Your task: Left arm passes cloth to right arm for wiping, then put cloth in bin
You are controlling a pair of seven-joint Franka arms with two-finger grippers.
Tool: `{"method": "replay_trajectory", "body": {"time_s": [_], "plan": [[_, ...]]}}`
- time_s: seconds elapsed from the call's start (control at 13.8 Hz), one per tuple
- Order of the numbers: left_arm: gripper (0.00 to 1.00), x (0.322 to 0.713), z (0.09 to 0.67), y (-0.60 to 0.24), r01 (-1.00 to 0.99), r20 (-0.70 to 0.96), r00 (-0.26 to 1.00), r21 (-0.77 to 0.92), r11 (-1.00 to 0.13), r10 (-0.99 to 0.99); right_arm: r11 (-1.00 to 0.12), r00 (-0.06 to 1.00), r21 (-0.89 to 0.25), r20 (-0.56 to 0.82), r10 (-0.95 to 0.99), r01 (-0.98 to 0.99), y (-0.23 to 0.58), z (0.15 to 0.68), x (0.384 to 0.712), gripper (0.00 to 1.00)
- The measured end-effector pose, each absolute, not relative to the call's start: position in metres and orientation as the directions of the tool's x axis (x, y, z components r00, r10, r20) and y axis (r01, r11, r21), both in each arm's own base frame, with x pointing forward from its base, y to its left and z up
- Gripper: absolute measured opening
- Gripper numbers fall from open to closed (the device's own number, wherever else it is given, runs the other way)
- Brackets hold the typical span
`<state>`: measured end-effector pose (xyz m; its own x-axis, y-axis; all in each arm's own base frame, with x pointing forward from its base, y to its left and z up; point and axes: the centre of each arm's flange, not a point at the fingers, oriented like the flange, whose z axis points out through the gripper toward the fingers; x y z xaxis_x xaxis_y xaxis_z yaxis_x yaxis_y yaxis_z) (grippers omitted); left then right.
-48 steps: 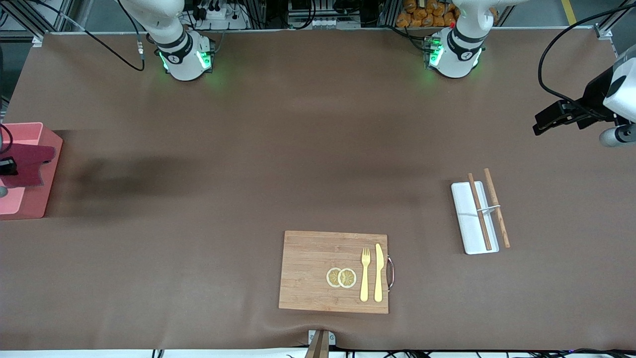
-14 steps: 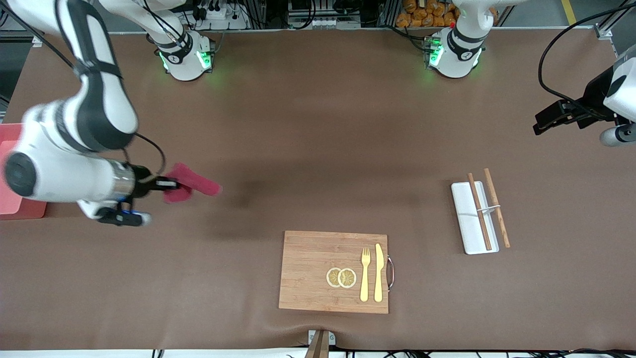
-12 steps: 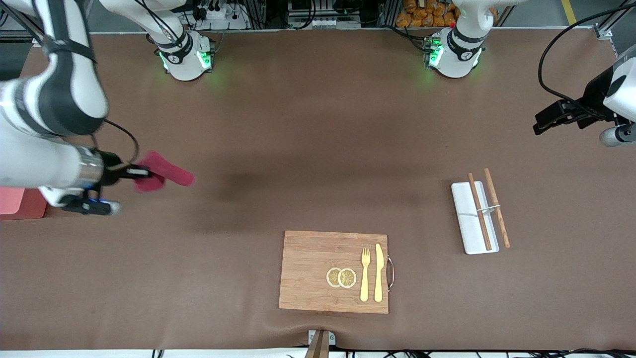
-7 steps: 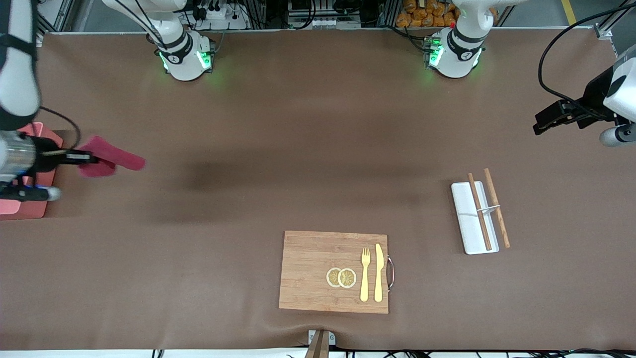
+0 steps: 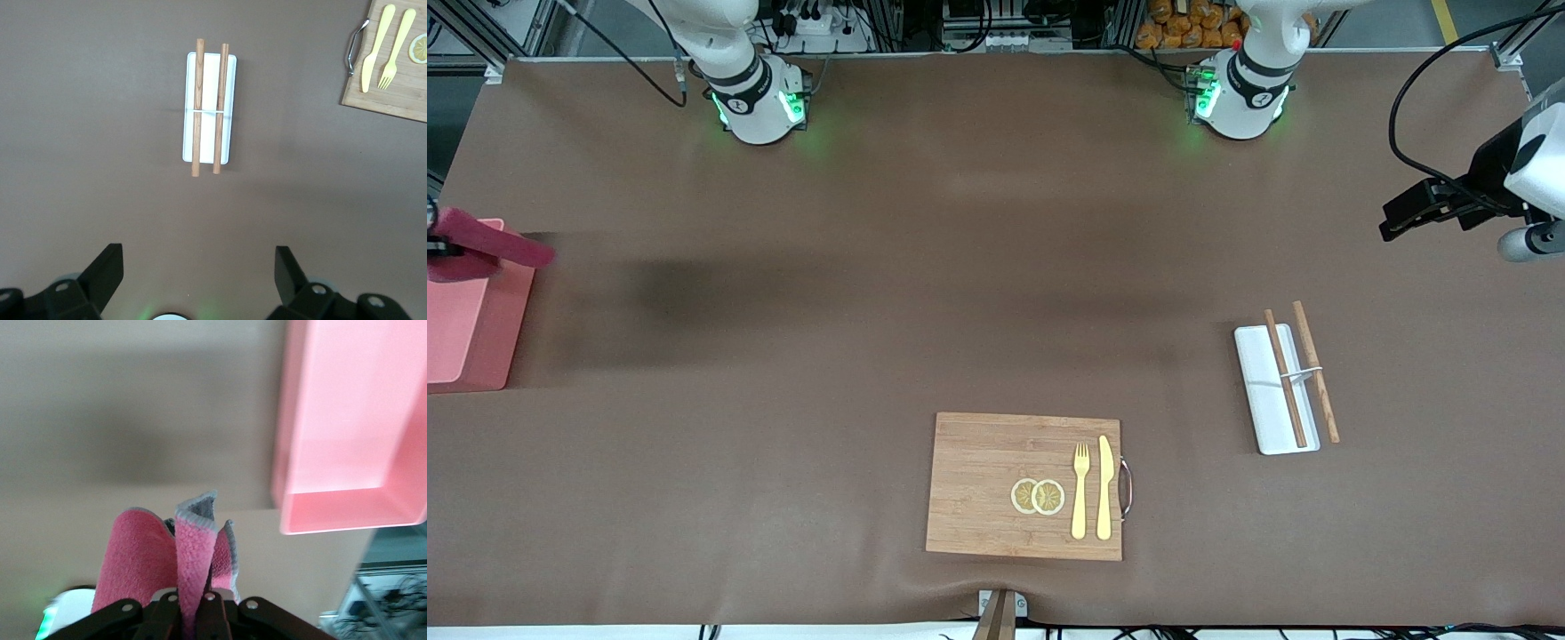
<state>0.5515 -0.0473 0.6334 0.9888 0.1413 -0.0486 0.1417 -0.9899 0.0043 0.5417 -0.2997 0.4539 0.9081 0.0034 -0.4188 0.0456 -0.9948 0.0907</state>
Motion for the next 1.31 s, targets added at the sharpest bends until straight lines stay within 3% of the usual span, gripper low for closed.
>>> {"method": "replay_trajectory", "body": {"time_s": [0.65,0.73,1.02,1.09,1.31], "plan": [[1.0,0.551,0.634,-0.05,0.137,-0.048,0.989,0.004,-0.991,0.137,-0.952,0.959,0.271,-0.277,0.064,0.142,-0.475,0.36,0.509,0.03],[1.0,0.551,0.634,-0.05,0.138,-0.048,0.989,0.004,-0.99,0.137,-0.948,0.961,0.278,-0.265,0.08,0.155,-0.483,0.352,0.507,0.09],[1.0,0.551,0.634,-0.049,0.138,-0.048,0.989,0.004,-0.99,0.137,-0.952,0.963,0.255,-0.25,0.102,0.168,-0.479,0.359,0.515,0.51],[1.0,0.551,0.634,-0.049,0.138,-0.048,0.989,0.004,-0.99,0.137,-0.954,0.962,0.244,-0.248,0.114,0.175,-0.467,0.372,0.523,0.65],[1.0,0.551,0.634,-0.049,0.138,-0.048,0.989,0.004,-0.99,0.138,-0.942,0.955,0.23,-0.223,0.194,0.245,-0.395,0.437,0.562,0.95]]}}
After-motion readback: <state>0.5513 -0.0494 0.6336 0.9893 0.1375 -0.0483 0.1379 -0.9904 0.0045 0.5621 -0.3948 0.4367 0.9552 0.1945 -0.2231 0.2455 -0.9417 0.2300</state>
